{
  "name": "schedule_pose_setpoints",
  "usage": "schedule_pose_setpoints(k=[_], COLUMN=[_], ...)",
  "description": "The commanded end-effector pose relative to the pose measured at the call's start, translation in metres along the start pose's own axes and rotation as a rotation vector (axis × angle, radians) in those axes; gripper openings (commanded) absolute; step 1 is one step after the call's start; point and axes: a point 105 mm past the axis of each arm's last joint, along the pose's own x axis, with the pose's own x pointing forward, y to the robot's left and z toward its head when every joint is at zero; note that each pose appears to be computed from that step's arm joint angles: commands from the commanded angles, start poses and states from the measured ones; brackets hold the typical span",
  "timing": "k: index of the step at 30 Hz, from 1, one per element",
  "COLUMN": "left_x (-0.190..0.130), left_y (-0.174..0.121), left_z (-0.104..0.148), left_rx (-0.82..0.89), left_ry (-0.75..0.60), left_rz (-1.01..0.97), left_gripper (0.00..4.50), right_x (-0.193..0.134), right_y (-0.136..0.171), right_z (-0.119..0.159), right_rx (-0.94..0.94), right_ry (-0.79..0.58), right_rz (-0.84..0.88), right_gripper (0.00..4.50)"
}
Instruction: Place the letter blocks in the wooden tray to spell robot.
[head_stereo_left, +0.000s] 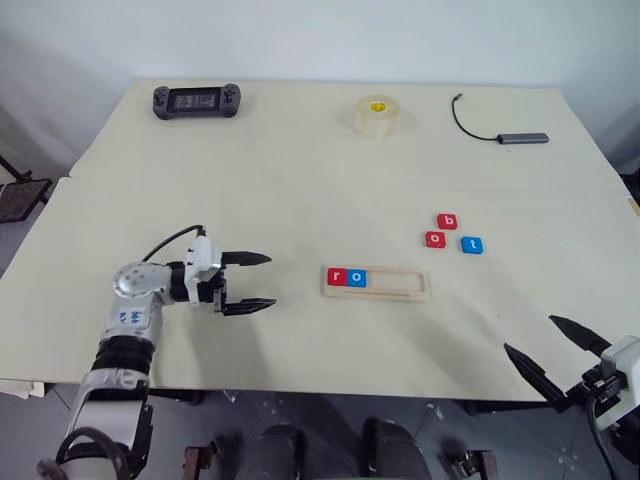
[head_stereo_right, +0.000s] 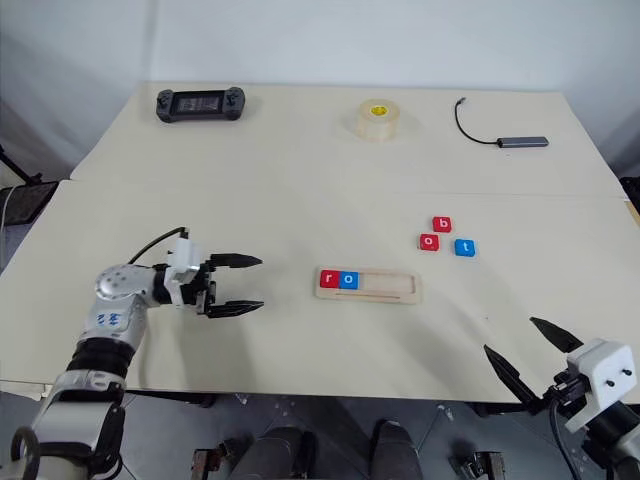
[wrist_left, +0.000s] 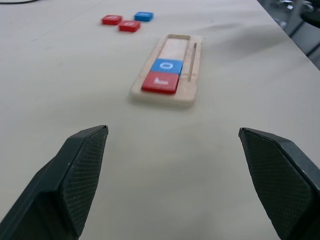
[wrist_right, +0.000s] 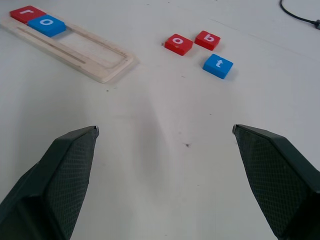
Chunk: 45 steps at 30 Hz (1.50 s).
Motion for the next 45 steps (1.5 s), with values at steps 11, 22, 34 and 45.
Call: schedule_pose_setpoints(k=[11, 22, 34, 45], left_x=[-0.005, -0.004, 0.005, 0.012], left_y=[-0.017, -0.028, -0.023, -0.025], left_z=[0.027, 0.031, 0.038, 0.035], left_rx=[-0.004, 0.005, 0.04, 0.032], left_ry=[-0.138, -0.145, -0.17, -0.166], left_rz=[0.206, 0.24, 0.248, 0.23], left_gripper=[4.44, 4.44, 4.44, 4.44], right_x=[0.125, 0.159, 0.161, 0.2], right_y=[-0.038, -0.04, -0.036, -0.034], right_z=[0.04, 0.045, 0.056, 0.064], right_rx=[0.116, 0.16, 0.155, 0.197], right_ry=[0.166, 0.284, 0.243, 0.283], right_rz=[-0.087, -0.152, -0.145, -0.211], right_gripper=[4.5, 4.5, 4.5, 4.5])
